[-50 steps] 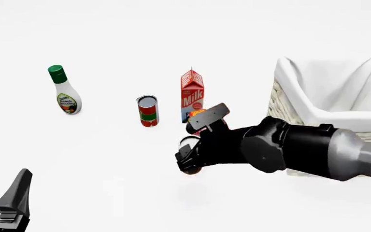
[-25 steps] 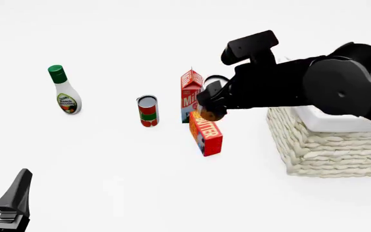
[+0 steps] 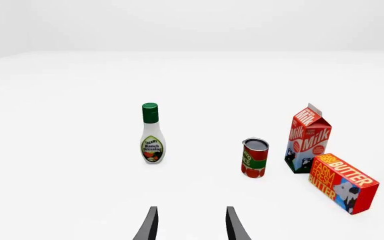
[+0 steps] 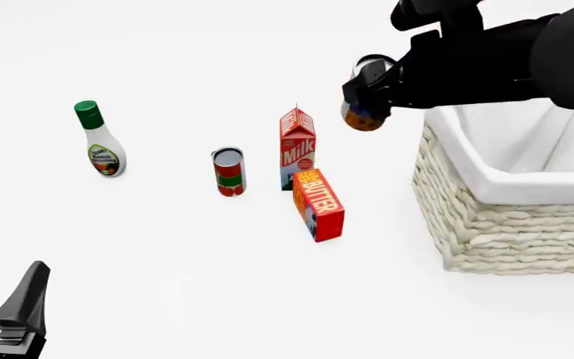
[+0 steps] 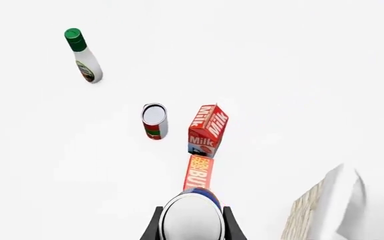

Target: Pick the alphabet soup and place it in the basket.

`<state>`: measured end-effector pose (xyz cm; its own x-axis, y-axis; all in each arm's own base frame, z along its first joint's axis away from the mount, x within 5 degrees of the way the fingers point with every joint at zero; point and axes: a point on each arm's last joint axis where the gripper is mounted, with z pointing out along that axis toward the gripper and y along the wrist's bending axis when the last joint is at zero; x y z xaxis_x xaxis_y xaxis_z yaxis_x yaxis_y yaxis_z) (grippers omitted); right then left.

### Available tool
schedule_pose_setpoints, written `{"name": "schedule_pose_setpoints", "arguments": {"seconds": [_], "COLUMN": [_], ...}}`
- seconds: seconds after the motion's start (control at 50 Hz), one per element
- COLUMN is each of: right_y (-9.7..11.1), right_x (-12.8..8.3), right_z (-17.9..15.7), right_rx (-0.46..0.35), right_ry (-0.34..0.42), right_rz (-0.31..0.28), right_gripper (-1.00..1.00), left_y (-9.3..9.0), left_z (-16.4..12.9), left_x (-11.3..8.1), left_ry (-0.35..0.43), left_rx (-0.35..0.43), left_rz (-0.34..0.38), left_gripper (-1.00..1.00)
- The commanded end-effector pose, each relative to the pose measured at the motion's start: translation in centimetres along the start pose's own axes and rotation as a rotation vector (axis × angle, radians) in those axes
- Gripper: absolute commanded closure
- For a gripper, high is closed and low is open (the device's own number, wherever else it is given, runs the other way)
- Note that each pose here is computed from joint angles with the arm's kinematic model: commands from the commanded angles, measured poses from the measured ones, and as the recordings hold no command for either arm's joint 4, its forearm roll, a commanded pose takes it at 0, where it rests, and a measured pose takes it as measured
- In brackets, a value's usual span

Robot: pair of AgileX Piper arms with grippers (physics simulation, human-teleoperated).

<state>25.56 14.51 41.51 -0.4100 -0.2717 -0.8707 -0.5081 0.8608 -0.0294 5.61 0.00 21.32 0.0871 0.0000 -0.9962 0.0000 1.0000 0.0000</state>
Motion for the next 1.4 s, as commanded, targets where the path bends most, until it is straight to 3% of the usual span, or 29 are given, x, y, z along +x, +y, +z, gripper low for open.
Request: {"name": "schedule_pose_setpoints", "arguments": {"seconds": [0.02,0.18,0.38,0.44,0.5,0.64,0.72,0.9,1.24,1.4], "right_y": [-2.4,-3.9,-7.2,-8.8,-9.9,-11.3,-12.4,-14.9,-17.3,-17.9], "right_x": [-1.4,-1.8,-2.6,-1.6,-1.9,-0.9,-1.7,-0.2,3.4,3.0], "right_z": [-0.9,-1.3,-1.7,-1.3,-1.7,-1.6,-2.4,-2.6,-3.8,-4.7], "right_rx": [0.073,0.118,0.213,0.260,0.291,0.336,0.366,0.440,0.538,0.565], "right_ry": [-0.044,-0.049,-0.037,-0.029,-0.028,-0.027,-0.031,-0.012,0.024,0.020], "right_rz": [0.025,0.028,0.050,0.049,0.061,0.079,0.093,0.122,0.167,0.180], "right_gripper": [1.00,1.00,1.00,1.00,1.00,1.00,1.00,1.00,1.00,1.00], "left_y": [0.0,0.0,0.0,0.0,0.0,0.0,0.0,0.0,0.0,0.0], "left_z": [0.0,0.0,0.0,0.0,0.0,0.0,0.0,0.0,0.0,0.0], "left_x": [0.0,0.0,0.0,0.0,0.0,0.0,0.0,0.0,0.0,0.0], "left_ry": [0.000,0.000,0.000,0.000,0.000,0.000,0.000,0.000,0.000,0.000], "left_rx": [0.000,0.000,0.000,0.000,0.000,0.000,0.000,0.000,0.000,0.000], "left_rz": [0.000,0.000,0.000,0.000,0.000,0.000,0.000,0.000,0.000,0.000], "left_gripper": [-1.00,-1.00,-1.00,-1.00,-1.00,-1.00,-1.00,-1.00,-1.00,-1.00]}}
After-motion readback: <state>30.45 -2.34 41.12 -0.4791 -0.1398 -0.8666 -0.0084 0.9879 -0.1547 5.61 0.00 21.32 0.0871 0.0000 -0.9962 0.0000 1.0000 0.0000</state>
